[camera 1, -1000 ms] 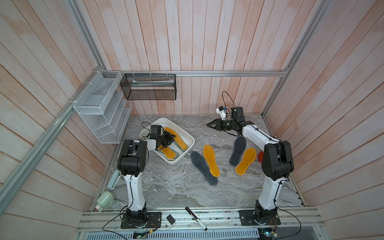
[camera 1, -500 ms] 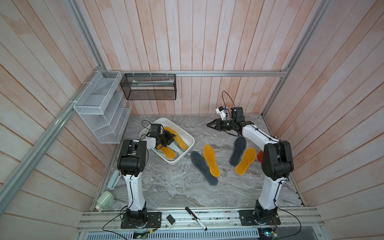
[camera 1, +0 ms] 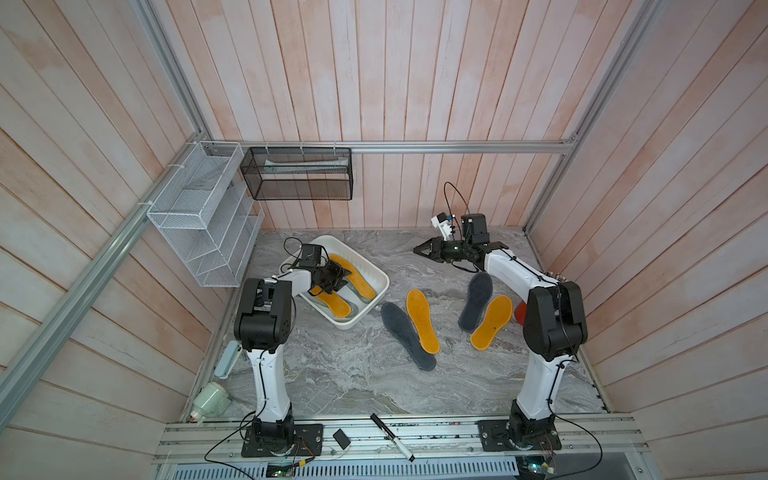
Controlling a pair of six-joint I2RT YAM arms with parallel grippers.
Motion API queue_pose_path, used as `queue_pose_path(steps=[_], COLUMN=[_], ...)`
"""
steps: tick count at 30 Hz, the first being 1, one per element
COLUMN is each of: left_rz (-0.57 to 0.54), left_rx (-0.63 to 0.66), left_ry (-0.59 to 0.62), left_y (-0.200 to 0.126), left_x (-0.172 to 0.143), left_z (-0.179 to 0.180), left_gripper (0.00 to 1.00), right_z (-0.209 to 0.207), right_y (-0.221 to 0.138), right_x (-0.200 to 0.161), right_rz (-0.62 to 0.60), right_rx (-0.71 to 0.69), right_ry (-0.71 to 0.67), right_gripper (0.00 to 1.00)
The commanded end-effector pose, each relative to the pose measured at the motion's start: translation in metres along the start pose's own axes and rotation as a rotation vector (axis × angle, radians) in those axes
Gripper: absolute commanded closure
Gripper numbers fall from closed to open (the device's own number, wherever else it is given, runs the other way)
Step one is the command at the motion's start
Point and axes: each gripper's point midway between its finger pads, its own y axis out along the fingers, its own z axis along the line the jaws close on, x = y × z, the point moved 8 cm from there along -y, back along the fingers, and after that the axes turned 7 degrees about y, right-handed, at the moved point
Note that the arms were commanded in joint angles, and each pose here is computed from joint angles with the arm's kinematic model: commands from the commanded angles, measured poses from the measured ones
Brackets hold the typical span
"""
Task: Put the insoles into the storage box
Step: Place the insole in the storage box.
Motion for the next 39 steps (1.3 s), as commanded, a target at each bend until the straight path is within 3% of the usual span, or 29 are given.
queue_pose_path(steps=[1,18,39], left_rz=[0.017,0.028,0.035], left_rx=[0.01,-0.066,-0.042], left_ry=[-0.001,-0.045,-0.074], left_y=[-0.0071,-0.0087,-0.0131], left_x=[-0.0001,0.0008,0.0016], left_z=[-0.0049,-0.0121,-0.0106], left_gripper=[0.57,0.5,0.45], right_z=[-0.0019,-0.0038,-0.006], right_y=[0.0006,0.0011,0.002], right_x=[0.0025,0.0004,-0.0017], right_rz=[0.004,0.009,0.021], right_rx=[0.014,0.013,0.01], right_ry=[-0.002,0.007,0.011], right_gripper=[0.71,0.64,0.59])
